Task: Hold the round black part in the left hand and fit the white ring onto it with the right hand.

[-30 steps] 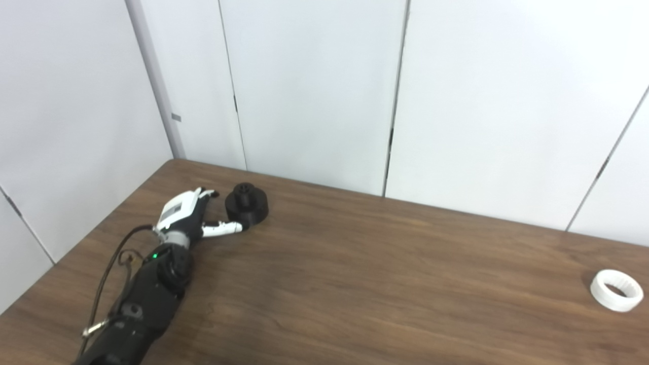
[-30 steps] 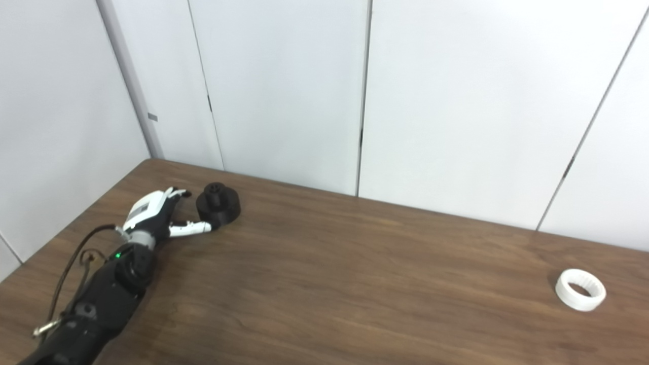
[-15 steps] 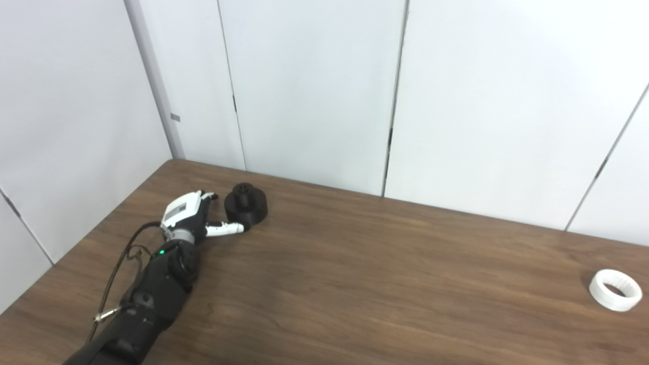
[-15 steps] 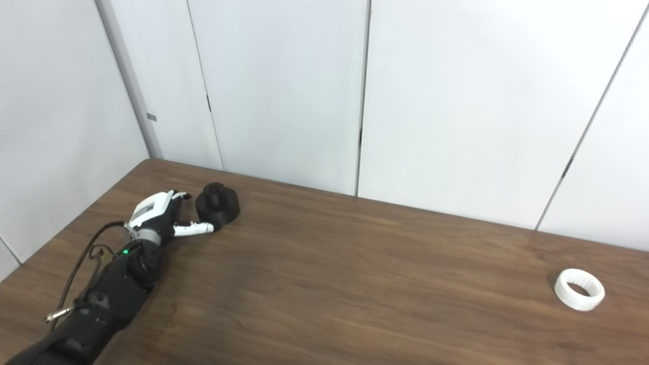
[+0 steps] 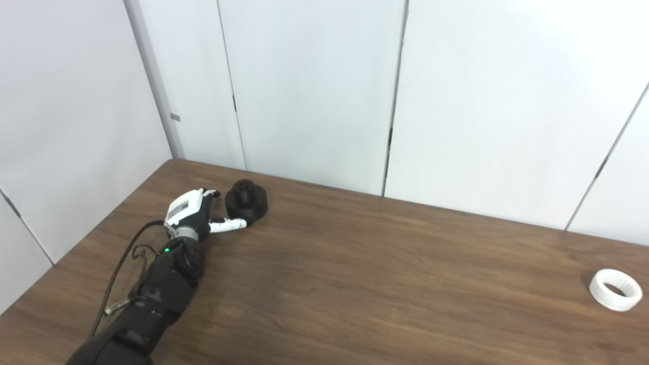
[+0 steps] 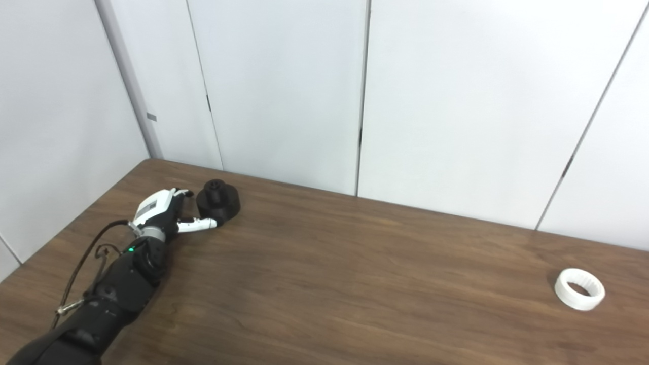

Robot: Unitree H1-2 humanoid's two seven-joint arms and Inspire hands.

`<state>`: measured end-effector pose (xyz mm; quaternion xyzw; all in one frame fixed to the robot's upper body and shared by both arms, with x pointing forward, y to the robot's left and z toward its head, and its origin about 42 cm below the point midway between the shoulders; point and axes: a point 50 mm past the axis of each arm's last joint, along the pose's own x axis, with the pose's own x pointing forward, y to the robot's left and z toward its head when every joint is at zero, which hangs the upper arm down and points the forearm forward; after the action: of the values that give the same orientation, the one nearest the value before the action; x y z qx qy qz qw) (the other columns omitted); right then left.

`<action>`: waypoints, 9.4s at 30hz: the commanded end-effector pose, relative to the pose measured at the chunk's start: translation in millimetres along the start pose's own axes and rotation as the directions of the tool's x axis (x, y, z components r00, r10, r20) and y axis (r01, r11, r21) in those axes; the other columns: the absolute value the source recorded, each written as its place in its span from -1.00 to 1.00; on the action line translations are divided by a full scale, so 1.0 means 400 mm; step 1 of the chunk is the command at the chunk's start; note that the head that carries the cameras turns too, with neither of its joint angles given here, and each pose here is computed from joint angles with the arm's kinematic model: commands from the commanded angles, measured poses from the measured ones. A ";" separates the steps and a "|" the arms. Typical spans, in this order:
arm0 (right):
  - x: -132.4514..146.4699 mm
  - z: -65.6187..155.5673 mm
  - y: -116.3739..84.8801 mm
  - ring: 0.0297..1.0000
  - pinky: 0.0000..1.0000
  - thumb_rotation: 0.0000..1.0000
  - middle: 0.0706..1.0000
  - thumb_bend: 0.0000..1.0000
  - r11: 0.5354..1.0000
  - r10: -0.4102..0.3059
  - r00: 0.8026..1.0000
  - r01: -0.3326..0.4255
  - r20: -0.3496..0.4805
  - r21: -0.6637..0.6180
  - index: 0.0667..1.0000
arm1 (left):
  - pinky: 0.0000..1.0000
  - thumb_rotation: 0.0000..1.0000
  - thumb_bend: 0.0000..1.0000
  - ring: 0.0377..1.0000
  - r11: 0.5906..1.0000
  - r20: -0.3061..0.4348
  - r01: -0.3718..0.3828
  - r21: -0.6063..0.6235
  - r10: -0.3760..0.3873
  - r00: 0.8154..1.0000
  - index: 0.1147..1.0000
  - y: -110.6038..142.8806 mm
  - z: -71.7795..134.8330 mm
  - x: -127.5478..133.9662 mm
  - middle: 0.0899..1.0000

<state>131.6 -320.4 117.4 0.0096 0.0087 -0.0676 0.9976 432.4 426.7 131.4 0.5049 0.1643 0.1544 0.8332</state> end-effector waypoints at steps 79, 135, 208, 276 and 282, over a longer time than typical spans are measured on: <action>-0.013 0.025 0.004 1.00 1.00 1.00 1.00 0.42 1.000 0.016 0.999 -0.015 0.041 -0.008 1.00 | 1.00 -0.16 0.92 0.91 0.990 -0.005 -0.093 -0.104 0.093 0.996 0.28 -0.042 0.166 0.045 0.74; 0.005 0.045 0.083 1.00 1.00 1.00 0.95 0.35 0.997 0.072 0.996 -0.073 0.060 0.006 1.00 | 1.00 -0.87 0.04 0.99 0.935 0.599 0.284 -0.212 -0.105 0.794 -0.17 -0.190 0.308 -0.534 0.72; 0.014 0.155 0.140 1.00 1.00 0.97 0.86 0.38 0.995 0.094 0.993 -0.096 0.074 0.020 0.96 | 1.00 -0.88 0.05 0.97 0.851 0.593 0.524 0.025 -0.435 0.678 -0.17 -0.389 0.277 -0.741 0.72; 0.751 0.382 0.009 1.00 1.00 -0.24 1.00 0.71 0.226 -0.039 0.992 -0.109 -0.121 -0.968 0.84 | 1.00 -0.87 0.05 0.93 0.852 0.587 0.522 0.035 -0.440 0.679 -0.17 -0.356 0.147 -0.726 0.67; 0.758 0.354 0.013 1.00 0.99 -0.20 1.00 0.75 0.239 -0.044 0.989 -0.129 -0.144 -0.962 0.83 | 1.00 -0.87 0.05 0.93 0.854 0.596 0.519 0.030 -0.433 0.676 -0.17 -0.355 0.149 -0.734 0.67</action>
<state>424.5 -359.2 223.6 -0.5944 0.1585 0.0098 0.7883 227.8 174.1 98.4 0.3917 -0.0700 -0.1995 0.8955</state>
